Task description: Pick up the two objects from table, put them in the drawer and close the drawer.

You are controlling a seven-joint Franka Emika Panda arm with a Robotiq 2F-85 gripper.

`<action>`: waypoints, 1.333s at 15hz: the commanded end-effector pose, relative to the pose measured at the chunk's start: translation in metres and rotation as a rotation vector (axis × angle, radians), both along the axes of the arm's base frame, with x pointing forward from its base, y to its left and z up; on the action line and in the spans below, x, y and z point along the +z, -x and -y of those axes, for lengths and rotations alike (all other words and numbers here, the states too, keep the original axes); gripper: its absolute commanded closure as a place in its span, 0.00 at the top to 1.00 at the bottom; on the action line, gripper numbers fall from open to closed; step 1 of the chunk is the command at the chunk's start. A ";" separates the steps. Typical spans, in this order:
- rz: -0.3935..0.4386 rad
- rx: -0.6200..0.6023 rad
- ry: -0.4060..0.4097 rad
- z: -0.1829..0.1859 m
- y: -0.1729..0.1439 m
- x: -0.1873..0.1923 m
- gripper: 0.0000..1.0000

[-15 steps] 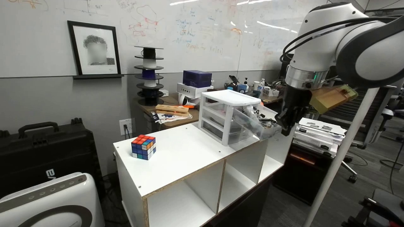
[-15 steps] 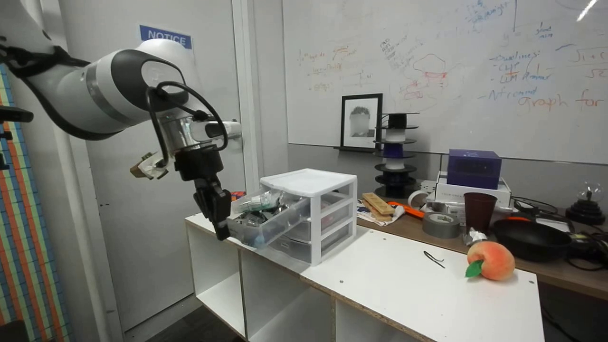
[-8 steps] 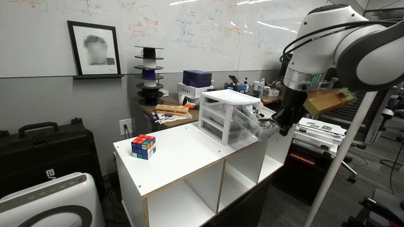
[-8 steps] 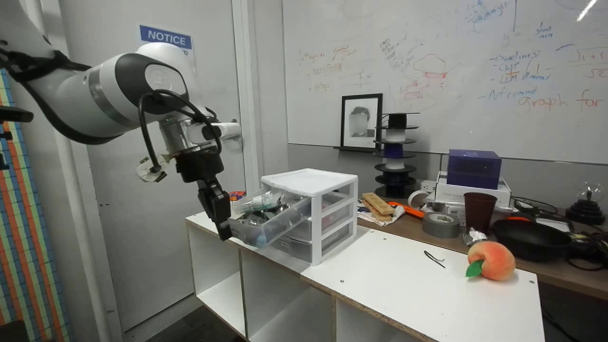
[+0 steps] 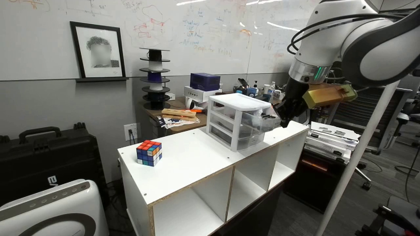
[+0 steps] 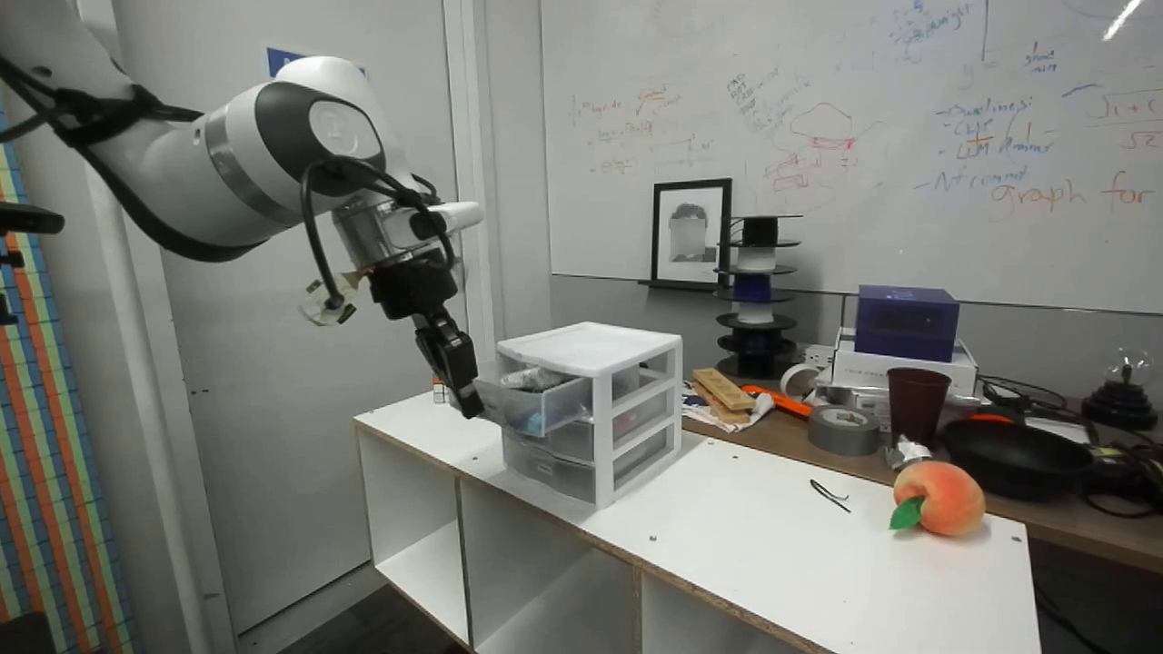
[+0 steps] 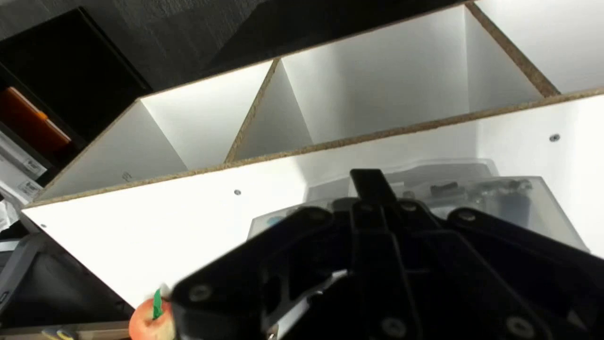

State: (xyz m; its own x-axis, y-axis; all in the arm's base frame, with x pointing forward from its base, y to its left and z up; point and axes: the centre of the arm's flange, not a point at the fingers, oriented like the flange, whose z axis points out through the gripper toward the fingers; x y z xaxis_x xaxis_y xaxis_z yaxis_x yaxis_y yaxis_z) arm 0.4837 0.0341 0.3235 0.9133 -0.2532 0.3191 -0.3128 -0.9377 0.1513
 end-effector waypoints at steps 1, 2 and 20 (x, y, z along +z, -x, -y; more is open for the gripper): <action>0.086 -0.013 0.001 0.000 -0.039 0.008 0.02; 0.091 -0.017 0.004 0.001 -0.045 0.009 0.02; 0.127 -0.034 0.055 0.014 -0.087 -0.012 0.01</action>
